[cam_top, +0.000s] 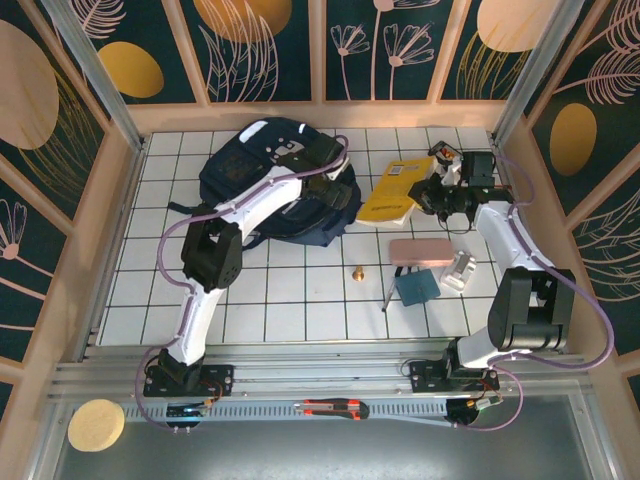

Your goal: Pack the student bag

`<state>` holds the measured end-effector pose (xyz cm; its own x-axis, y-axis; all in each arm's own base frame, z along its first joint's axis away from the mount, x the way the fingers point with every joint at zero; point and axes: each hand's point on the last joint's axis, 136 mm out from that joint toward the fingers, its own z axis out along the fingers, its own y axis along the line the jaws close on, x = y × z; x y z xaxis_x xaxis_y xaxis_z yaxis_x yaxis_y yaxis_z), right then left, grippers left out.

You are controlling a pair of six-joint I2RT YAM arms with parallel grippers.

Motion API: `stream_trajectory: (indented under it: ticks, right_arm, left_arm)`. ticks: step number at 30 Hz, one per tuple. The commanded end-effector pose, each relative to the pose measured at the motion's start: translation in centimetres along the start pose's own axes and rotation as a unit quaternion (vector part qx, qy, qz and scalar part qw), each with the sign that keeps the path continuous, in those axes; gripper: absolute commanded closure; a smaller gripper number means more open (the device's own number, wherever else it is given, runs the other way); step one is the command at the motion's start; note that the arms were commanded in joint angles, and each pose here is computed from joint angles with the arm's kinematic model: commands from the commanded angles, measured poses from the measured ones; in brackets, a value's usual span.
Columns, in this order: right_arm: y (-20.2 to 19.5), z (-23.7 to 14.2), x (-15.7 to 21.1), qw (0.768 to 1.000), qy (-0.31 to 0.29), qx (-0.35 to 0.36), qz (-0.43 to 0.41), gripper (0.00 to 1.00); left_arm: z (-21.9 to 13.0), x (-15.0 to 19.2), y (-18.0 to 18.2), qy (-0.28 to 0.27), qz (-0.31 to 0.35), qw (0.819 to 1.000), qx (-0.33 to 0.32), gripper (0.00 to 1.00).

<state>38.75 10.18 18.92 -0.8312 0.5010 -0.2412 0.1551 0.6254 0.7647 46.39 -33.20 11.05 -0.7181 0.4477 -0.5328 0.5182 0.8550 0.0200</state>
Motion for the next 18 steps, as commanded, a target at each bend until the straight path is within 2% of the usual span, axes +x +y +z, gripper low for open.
stream_trajectory:
  ticks: [1,3,5,7,12,14,18]
  right_arm:
    - [1.9,-1.6,-0.7,0.999,-0.023,-0.023,-0.03,1.0]
    - [2.1,-1.6,-0.8,0.999,-0.023,-0.024,-0.031,1.0]
    - [2.1,-1.7,-0.9,0.999,-0.024,-0.023,-0.031,1.0]
    - [2.2,-1.7,-0.9,0.999,-0.025,-0.023,-0.031,1.0]
    - [2.3,-1.9,-1.0,0.999,-0.026,-0.022,-0.032,1.0]
    - [2.3,-1.9,-0.9,0.999,-0.026,-0.023,-0.032,1.0]
    - [2.5,-1.9,-0.7,0.999,-0.029,-0.031,-0.032,1.0]
  left_arm:
    - [1.2,0.9,-0.1,0.026,0.008,1.0,-0.008,0.21]
    - [1.9,0.7,0.0,0.026,0.004,1.0,-0.012,0.27]
    - [2.5,0.6,0.1,0.027,-0.002,1.0,-0.016,0.4]
    - [2.9,0.4,-0.1,0.026,-0.004,1.0,-0.012,0.46]
    - [3.7,0.9,-0.3,0.035,-0.008,0.999,-0.006,0.82]
    - [3.3,0.7,-0.5,0.033,-0.01,0.999,-0.001,1.0]
    - [0.8,-0.9,-0.2,0.01,-0.021,1.0,-0.001,1.0]
